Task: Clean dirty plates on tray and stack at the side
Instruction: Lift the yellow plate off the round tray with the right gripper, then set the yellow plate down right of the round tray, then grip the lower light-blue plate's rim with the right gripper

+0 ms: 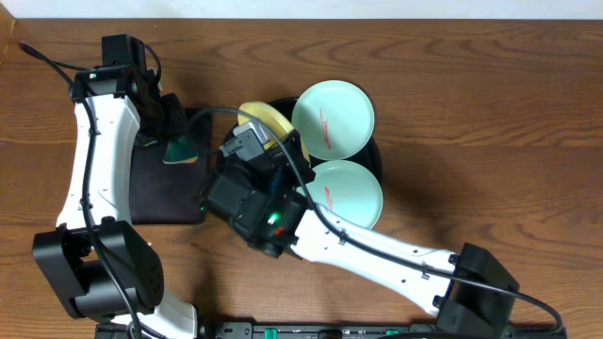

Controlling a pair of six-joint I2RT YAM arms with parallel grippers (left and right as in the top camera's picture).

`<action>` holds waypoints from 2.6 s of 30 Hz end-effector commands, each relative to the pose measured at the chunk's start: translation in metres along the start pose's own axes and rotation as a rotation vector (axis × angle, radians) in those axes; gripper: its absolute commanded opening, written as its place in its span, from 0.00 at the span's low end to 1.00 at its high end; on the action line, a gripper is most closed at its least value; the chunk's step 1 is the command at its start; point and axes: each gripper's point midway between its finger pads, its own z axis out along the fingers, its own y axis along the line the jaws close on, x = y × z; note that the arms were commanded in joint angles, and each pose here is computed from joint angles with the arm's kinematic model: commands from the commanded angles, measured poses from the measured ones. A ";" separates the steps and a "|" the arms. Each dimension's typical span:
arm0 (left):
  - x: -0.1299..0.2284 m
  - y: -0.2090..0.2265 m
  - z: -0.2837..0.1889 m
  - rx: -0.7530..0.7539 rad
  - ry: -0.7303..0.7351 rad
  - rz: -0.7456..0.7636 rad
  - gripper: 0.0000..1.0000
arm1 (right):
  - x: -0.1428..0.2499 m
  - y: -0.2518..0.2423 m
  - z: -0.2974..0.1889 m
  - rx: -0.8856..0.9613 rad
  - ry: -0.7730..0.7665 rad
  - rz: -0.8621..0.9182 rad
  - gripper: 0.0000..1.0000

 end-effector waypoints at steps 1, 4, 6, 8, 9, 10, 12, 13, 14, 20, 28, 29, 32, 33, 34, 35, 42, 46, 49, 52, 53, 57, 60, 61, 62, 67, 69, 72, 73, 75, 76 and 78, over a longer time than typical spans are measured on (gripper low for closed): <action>0.002 0.002 0.001 -0.008 0.007 -0.011 0.07 | 0.012 0.021 0.014 -0.237 0.123 0.150 0.01; 0.002 0.002 0.001 -0.008 0.007 -0.011 0.07 | 0.018 0.027 0.020 -0.410 0.205 0.208 0.01; 0.003 0.002 0.002 -0.008 0.009 -0.011 0.07 | 0.017 0.022 0.023 -0.518 0.248 0.269 0.01; 0.003 0.002 0.002 -0.009 0.011 -0.012 0.07 | 0.014 0.010 0.028 -0.616 0.281 0.341 0.01; 0.004 0.003 0.003 -0.010 0.013 -0.012 0.07 | 0.014 0.001 0.032 -0.658 0.298 0.379 0.01; 0.004 0.003 0.003 -0.010 0.015 -0.012 0.07 | 0.014 -0.008 0.035 -0.700 0.311 0.408 0.01; 0.005 0.003 0.004 -0.011 0.018 -0.012 0.07 | 0.017 -0.029 0.042 -0.766 0.346 0.478 0.01; 0.006 0.003 0.005 -0.011 0.020 -0.012 0.07 | 0.021 -0.041 0.046 -0.787 0.365 0.513 0.01; 0.006 0.003 0.005 -0.012 0.022 -0.012 0.07 | 0.026 -0.054 0.051 -0.795 0.385 0.543 0.01; 0.006 0.003 0.006 -0.012 0.020 -0.012 0.07 | 0.098 -0.143 0.096 -0.602 0.583 0.694 0.01; 0.007 0.003 0.005 -0.012 0.023 -0.012 0.07 | 0.188 -0.210 0.125 -0.449 0.747 0.759 0.01; 0.007 0.004 0.006 -0.013 0.023 -0.012 0.08 | 0.198 -0.214 0.128 -0.430 0.763 0.769 0.01; 0.007 0.004 0.006 -0.013 0.023 -0.012 0.07 | 0.225 -0.218 0.137 -0.398 0.787 0.792 0.01; 0.007 0.003 0.005 -0.012 0.023 -0.012 0.07 | 0.233 -0.218 0.140 -0.387 0.792 0.802 0.01; 0.007 0.003 0.005 -0.012 0.023 -0.012 0.07 | 0.241 -0.216 0.143 -0.380 0.797 0.810 0.01; 0.007 0.003 0.005 -0.012 0.023 -0.012 0.07 | 0.249 -0.214 0.146 -0.373 0.801 0.818 0.01; 0.007 0.004 0.006 -0.013 0.023 -0.012 0.08 | 0.295 -0.188 0.158 -0.348 0.810 0.834 0.01; 0.007 0.004 0.006 -0.013 0.023 -0.012 0.07 | 0.314 -0.177 0.162 -0.318 0.806 0.824 0.01; 0.007 0.004 0.006 -0.013 0.023 -0.012 0.07 | 0.324 -0.170 0.163 -0.310 0.802 0.823 0.01; 0.007 0.003 0.005 -0.012 0.023 -0.012 0.07 | 0.329 -0.165 0.162 -0.312 0.806 0.822 0.01; 0.007 0.003 0.005 -0.012 0.023 -0.012 0.07 | 0.329 -0.165 0.161 -0.313 0.807 0.822 0.03; 0.006 0.003 0.005 -0.012 0.022 -0.012 0.07 | 0.311 -0.161 0.160 -0.391 0.783 0.864 0.19; 0.006 0.003 0.005 -0.011 0.018 -0.012 0.07 | 0.284 -0.170 0.155 -0.452 0.775 0.884 0.31; 0.005 0.003 0.005 -0.011 0.018 -0.012 0.07 | 0.276 -0.175 0.153 -0.461 0.777 0.884 0.36; 0.006 0.003 0.006 -0.011 0.019 -0.012 0.07 | 0.269 -0.179 0.151 -0.469 0.777 0.881 0.38; 0.006 0.003 0.006 -0.012 0.019 -0.012 0.07 | 0.227 -0.172 0.131 -0.631 0.761 0.848 0.41; 0.006 0.003 0.005 -0.011 0.019 -0.012 0.07 | 0.219 -0.155 0.119 -0.716 0.768 0.820 0.45; 0.006 0.003 0.005 -0.011 0.019 -0.012 0.07 | 0.217 -0.127 0.101 -0.799 0.814 0.775 0.52; 0.006 0.003 0.006 -0.012 0.019 -0.012 0.07 | 0.217 -0.118 0.095 -0.825 0.828 0.761 0.53; 0.006 0.003 0.005 -0.011 0.019 -0.012 0.07 | 0.220 -0.098 0.083 -0.866 0.858 0.723 0.53; 0.006 0.003 0.006 -0.012 0.019 -0.012 0.08 | 0.222 -0.091 0.078 -0.879 0.869 0.706 0.53; 0.006 0.003 0.006 -0.011 0.019 -0.012 0.07 | 0.226 -0.074 0.069 -0.906 0.887 0.665 0.52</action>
